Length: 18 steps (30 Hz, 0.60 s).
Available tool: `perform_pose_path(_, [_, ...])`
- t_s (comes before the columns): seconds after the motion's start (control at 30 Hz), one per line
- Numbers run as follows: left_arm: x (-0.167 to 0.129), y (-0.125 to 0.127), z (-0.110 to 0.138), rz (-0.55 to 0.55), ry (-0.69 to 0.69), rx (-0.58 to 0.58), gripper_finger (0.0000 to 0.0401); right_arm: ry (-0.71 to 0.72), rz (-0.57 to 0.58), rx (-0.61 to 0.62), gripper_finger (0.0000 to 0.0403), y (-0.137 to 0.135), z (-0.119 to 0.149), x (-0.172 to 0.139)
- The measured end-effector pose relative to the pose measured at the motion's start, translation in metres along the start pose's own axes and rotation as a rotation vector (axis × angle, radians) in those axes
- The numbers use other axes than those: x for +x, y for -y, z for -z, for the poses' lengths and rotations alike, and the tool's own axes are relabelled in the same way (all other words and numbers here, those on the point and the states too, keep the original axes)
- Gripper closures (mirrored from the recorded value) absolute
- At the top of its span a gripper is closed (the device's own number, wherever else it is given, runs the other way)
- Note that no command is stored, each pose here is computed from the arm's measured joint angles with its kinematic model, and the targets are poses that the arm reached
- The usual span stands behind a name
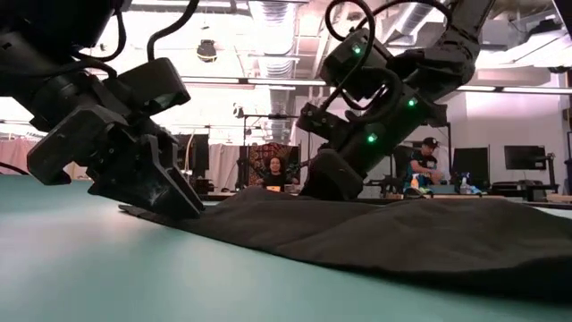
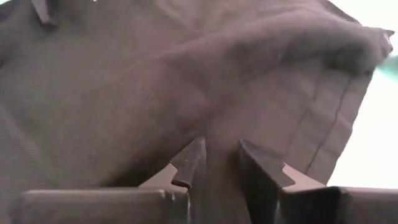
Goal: Roll towel
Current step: Roll the black towel
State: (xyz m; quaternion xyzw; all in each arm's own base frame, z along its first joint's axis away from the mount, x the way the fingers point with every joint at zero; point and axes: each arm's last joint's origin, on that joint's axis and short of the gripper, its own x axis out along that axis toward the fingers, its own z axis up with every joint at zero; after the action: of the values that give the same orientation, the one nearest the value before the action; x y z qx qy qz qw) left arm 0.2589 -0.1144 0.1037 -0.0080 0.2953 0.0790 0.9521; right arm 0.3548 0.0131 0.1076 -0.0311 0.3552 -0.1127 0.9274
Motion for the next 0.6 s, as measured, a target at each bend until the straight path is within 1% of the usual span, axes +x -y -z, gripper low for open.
perform_pose_path(0.2, [0.000, -0.001, 0.002, -0.011, -0.024, 0.008, 0.0228, -0.079, 0.122, 0.016, 0.0316, 0.002, 0.001, -0.015])
perform_pose_path(0.33, [0.000, -0.002, 0.003, -0.022, -0.030, 0.017, 0.0228, -0.121, 0.215, -0.016, 0.0324, 0.003, 0.001, -0.030])
perform_pose_path(0.43, [0.000, -0.002, 0.004, -0.029, -0.032, 0.025, 0.0228, -0.126, 0.284, -0.006, 0.0326, 0.003, -0.001, -0.040])
perform_pose_path(0.53, [0.000, -0.002, 0.004, -0.031, -0.034, 0.026, 0.0228, -0.150, 0.305, -0.016, 0.0326, 0.005, -0.002, -0.049])
perform_pose_path(0.6, [0.000, -0.002, 0.004, -0.031, -0.034, 0.026, 0.0228, -0.150, 0.313, 0.006, 0.0326, 0.006, -0.003, -0.055])
